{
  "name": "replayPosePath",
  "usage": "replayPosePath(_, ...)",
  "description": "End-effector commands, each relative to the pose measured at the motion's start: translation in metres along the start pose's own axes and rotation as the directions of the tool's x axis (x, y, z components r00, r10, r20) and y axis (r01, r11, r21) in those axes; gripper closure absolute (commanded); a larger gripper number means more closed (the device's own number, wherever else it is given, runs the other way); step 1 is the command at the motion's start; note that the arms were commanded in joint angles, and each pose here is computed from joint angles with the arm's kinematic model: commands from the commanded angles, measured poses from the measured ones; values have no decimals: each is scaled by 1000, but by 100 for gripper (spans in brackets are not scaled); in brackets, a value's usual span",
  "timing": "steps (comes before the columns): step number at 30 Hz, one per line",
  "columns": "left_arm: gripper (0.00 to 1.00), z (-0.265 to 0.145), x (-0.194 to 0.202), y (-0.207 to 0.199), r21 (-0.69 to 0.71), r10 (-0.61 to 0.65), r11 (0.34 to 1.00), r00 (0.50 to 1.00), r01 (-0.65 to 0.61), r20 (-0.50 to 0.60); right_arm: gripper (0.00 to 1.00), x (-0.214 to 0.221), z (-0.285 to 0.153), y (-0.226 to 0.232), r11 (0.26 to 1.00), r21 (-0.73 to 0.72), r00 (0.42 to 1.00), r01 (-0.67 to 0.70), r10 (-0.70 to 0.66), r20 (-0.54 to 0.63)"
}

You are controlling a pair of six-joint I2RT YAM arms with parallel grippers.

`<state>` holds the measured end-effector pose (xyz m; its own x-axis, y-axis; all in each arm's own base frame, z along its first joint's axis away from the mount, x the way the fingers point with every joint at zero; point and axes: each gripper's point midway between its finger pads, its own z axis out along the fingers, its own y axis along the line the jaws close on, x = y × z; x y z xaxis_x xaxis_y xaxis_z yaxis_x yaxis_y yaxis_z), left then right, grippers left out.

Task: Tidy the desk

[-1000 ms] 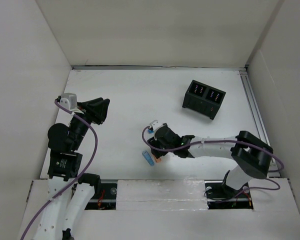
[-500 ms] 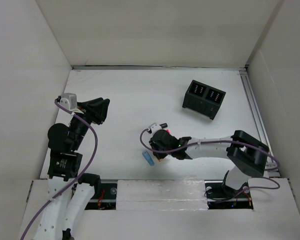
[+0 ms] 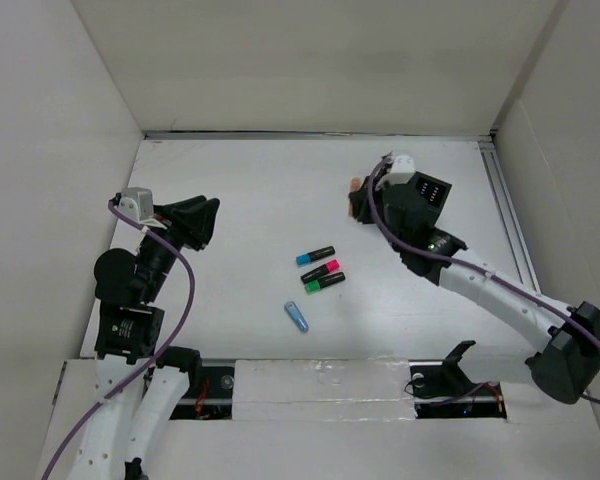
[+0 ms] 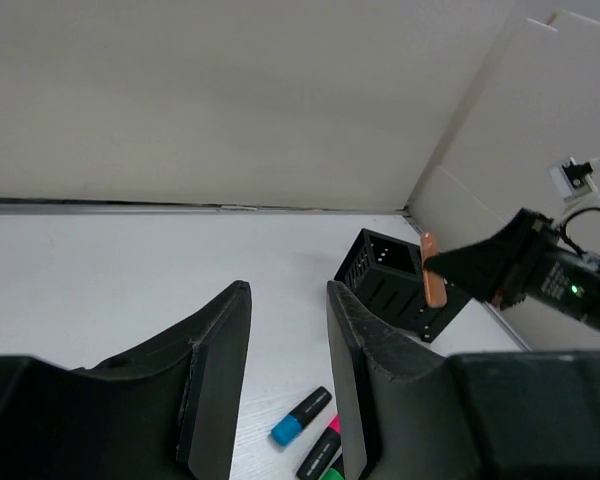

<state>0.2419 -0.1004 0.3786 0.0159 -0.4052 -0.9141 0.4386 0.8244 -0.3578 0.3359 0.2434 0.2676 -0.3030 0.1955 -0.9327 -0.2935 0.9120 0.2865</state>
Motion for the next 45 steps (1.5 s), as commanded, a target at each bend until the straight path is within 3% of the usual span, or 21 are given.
replayPosePath(1, 68, -3, -14, -9, 36, 21, 999, 998, -23, 54, 89, -75, 11, -70, 962, 252, 969, -103, 40, 244)
replayPosePath(4, 68, -6, -16, -12, 45, 24, 999, 998, -27, 63, 89, -104, 10, -142, 873, 460, 944, -160, -1, 331)
replayPosePath(6, 68, -7, -18, -12, 45, 25, 999, 997, -28, 70, 89, -116, 8, -174, 835, 512, 933, -199, 2, 360)
replayPosePath(7, 68, -8, -19, -13, 46, 24, 999, 997, -28, 73, 89, -118, 11, -212, 798, 560, 926, -223, -6, 376)
replayPosePath(15, 68, -8, -17, -16, 68, 19, 997, 998, -24, 66, 89, -86, 32, -280, 716, 669, 957, -198, -6, 290)
replayPosePath(22, 68, -7, -17, -16, 66, 21, 998, 998, -25, 67, 89, -61, 50, -279, 711, 684, 974, -161, 3, 226)
replayPosePath(25, 68, -5, -15, -13, 54, 20, 998, 998, -23, 56, 73, -56, 46, -278, 699, 696, 973, -167, 1, 233)
replayPosePath(26, 68, -5, -15, -13, 57, 19, 998, 998, -23, 58, 61, -51, 47, -279, 698, 698, 975, -162, 4, 222)
replayPosePath(29, 68, -4, -15, -13, 58, 19, 998, 998, -22, 56, 40, -33, 52, -278, 697, 702, 985, -145, 36, 168)
replayPosePath(34, 67, -2, -11, -12, 60, 18, 998, 999, -21, 43, 39, -46, 39, -252, 741, 647, 975, -181, 48, 218)
replayPosePath(36, 68, -2, -12, -10, 45, 19, 999, 999, -21, 47, 46, -46, 32, -227, 778, 602, 973, -180, 51, 225)
replayPosePath(37, 68, -2, -12, -9, 43, 18, 999, 999, -20, 45, 68, -49, 29, -212, 808, 562, 971, -179, 51, 235)
replayPosePath(38, 68, -1, -11, -9, 41, 19, 999, 999, -21, 42, 80, -62, 19, -191, 845, 499, 961, -193, 59, 271)
replayPosePath(40, 67, -2, -11, -10, 47, 20, 999, 999, -22, 43, 100, -41, 21, -133, 940, 309, 973, -147, 80, 217)
replayPosePath(41, 67, -1, -12, -9, 42, 22, 999, 999, -24, 47, 100, -41, 16, -106, 968, 210, 973, -137, 91, 214)
replayPosePath(42, 67, 0, -11, -6, 28, 22, 999, 999, -24, 43, 100, -12, 14, -62, 994, 55, 986, -98, 89, 137)
replayPosePath(45, 67, 0, -10, -5, 25, 23, 999, 999, -24, 40, 100, 44, -1, 2, 986, -163, 999, -30, 26, -28)
